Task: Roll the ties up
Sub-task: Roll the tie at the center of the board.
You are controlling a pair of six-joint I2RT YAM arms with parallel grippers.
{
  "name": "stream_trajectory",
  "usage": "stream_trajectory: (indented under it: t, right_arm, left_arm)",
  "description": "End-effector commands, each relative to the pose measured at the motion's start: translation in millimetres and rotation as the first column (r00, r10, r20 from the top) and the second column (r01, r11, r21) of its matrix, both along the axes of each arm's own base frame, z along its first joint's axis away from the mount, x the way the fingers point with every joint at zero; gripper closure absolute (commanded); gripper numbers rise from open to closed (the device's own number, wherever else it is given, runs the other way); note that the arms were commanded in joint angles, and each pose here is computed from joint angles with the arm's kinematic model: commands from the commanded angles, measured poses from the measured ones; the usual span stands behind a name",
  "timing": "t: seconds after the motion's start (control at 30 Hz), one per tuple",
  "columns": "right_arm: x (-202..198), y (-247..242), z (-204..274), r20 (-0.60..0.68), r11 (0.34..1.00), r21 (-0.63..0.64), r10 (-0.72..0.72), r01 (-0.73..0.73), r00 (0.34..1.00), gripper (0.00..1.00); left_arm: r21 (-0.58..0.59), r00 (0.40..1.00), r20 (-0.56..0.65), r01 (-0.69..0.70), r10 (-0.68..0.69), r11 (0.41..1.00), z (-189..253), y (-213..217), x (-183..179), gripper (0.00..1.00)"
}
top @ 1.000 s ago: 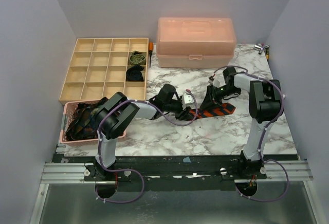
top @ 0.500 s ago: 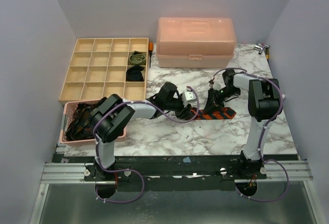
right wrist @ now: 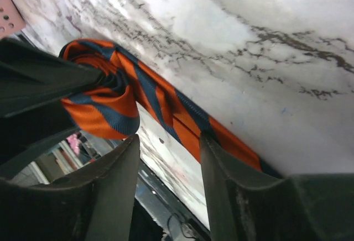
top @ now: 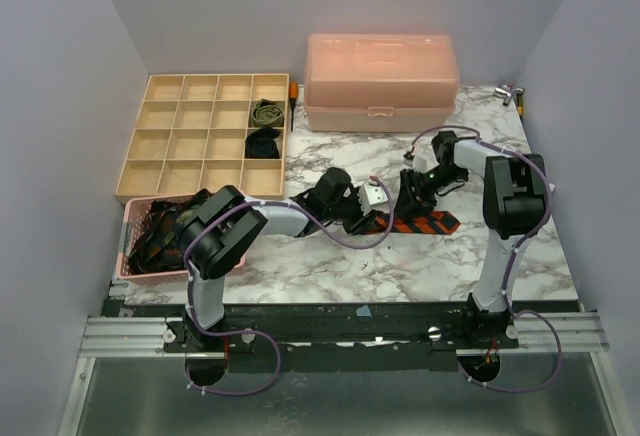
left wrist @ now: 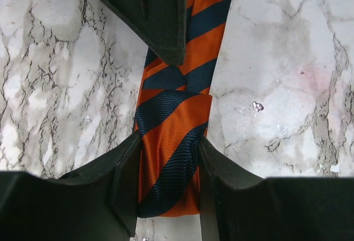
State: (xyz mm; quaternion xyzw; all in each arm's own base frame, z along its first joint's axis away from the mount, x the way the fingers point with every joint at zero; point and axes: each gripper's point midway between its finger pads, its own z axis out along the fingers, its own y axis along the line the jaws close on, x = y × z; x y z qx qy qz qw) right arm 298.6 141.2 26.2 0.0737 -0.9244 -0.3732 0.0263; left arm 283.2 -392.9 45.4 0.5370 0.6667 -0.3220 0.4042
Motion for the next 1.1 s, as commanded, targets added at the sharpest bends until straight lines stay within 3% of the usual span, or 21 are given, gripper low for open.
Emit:
stream_trajectory:
  t: [0.0,0.13,0.43,0.63,0.7,0.73,0.87,1.07]
  right_arm:
    - [-1.1,9.5,34.6,0.06,0.995,0.089,0.037,-0.043,0.997,0.45]
    - [-17.5,36.4,48.7,0.008,0.977,0.205,0.053,-0.054,0.999,0.39]
    - [-17.2,48.7,16.5,-0.074,0.98,0.196,0.056,-0.04,0.996,0.45]
    - [-6.0,48.2,6.7,-0.081,0.985,0.168,0.043,-0.029,0.996,0.78]
    - [-7.7,43.8,-1.7,-0.092,0.992,0.125,0.038,-0.026,0.995,0.94]
    - [-8.6,41.0,-7.0,-0.095,0.995,0.101,0.036,-0.026,0.995,1.0]
    - [-13.5,24.3,-33.1,-0.116,0.999,-0.026,0.029,-0.032,0.993,1.0]
    - [-22.6,1.3,-61.3,-0.164,0.986,-0.159,0.023,-0.049,0.986,1.0]
  left_arm:
    - [0.21,0.997,-0.079,-0.008,0.025,0.978,-67.9,36.9,-19.0,0.83]
    - [0.208,0.996,-0.084,0.002,0.016,0.978,-67.6,33.4,-20.0,0.83]
    - [0.206,0.996,-0.089,0.006,0.012,0.979,-67.1,33.3,-21.1,0.82]
    - [0.197,0.995,-0.096,0.019,0.0,0.98,-65.8,30.2,-21.9,0.82]
    - [0.19,0.995,-0.102,0.026,-0.007,0.981,-64.7,28.4,-22.2,0.79]
    - [0.184,0.994,-0.106,0.028,-0.009,0.983,-63.3,26.7,-22.3,0.75]
    - [0.115,0.994,-0.101,0.042,-0.031,0.992,-49.2,20.3,-20.8,0.46]
    - [-0.064,0.995,-0.039,0.09,-0.093,0.994,-9.6,9.7,-21.0,0.23]
